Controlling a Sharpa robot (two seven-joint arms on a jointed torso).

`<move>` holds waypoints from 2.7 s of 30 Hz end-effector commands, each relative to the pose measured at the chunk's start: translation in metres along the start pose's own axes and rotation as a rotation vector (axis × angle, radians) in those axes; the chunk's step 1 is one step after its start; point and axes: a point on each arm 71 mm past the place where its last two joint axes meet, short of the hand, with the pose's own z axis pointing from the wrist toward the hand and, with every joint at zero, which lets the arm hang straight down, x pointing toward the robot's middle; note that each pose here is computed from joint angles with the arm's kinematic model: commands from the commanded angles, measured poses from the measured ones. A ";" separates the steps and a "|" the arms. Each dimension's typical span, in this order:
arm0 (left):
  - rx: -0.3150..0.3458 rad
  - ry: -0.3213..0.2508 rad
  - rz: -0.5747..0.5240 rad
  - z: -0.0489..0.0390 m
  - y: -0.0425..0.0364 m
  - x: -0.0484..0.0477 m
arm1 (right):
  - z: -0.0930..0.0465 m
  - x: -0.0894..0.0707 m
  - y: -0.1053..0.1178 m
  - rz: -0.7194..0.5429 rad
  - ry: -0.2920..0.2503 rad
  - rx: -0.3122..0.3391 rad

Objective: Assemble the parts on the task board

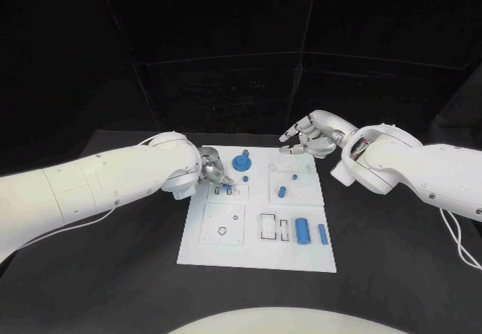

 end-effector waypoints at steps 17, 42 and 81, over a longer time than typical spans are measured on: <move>-0.012 0.005 0.075 0.0027 0.0005 0.0089 | 0.001 0.000 0.001 0.001 0.005 -0.005; -0.023 0.024 0.092 0.0020 0.0027 0.0112 | 0.001 0.000 0.001 0.001 0.011 -0.004; -0.034 0.031 0.096 0.0101 -0.0043 0.0096 | 0.001 0.000 0.001 0.001 0.012 -0.001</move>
